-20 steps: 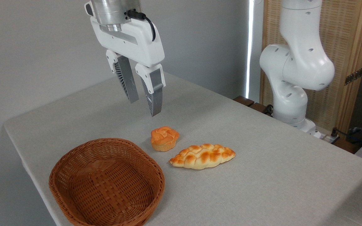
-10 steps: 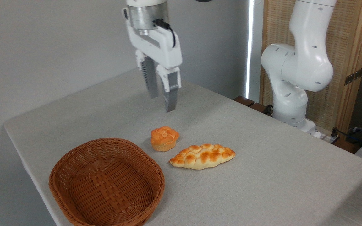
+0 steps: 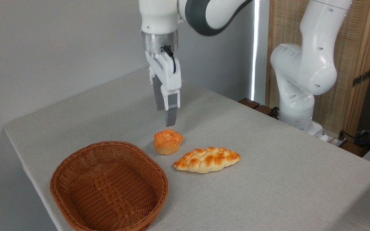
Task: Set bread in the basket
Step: 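Lower the open gripper down onto the small orange bun, then close the gripper fingers around the small orange bun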
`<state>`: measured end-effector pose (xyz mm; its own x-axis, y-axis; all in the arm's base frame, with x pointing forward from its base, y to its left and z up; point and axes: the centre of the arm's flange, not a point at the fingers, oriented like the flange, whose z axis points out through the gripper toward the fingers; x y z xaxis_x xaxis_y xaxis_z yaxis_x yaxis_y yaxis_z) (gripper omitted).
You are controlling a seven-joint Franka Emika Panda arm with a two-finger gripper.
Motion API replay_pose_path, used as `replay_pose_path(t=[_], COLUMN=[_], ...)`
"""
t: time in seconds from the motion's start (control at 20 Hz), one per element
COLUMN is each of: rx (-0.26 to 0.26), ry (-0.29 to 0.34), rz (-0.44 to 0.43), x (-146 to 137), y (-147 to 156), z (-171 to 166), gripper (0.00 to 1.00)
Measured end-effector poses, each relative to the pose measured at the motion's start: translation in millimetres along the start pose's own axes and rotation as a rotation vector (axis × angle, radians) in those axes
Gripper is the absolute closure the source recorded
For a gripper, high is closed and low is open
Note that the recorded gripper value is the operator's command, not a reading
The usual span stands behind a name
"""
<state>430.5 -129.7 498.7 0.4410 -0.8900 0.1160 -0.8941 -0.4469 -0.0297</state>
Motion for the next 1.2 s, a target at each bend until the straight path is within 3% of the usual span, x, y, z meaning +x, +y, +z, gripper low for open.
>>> replay_pose_path(t=[0.3, 0.65, 1.1, 1.2], rx=[0.002, 0.021, 0.026, 0.034], ry=[-0.004, -0.082, -0.080, -0.073], rz=[0.087, 0.172, 0.183, 0.186], x=[5.2, 10.0, 15.0, 14.3], y=[2.6, 4.8, 4.7, 5.9], z=[28.2, 57.7, 73.0, 80.1], gripper=[0.00, 0.00, 0.00, 0.06])
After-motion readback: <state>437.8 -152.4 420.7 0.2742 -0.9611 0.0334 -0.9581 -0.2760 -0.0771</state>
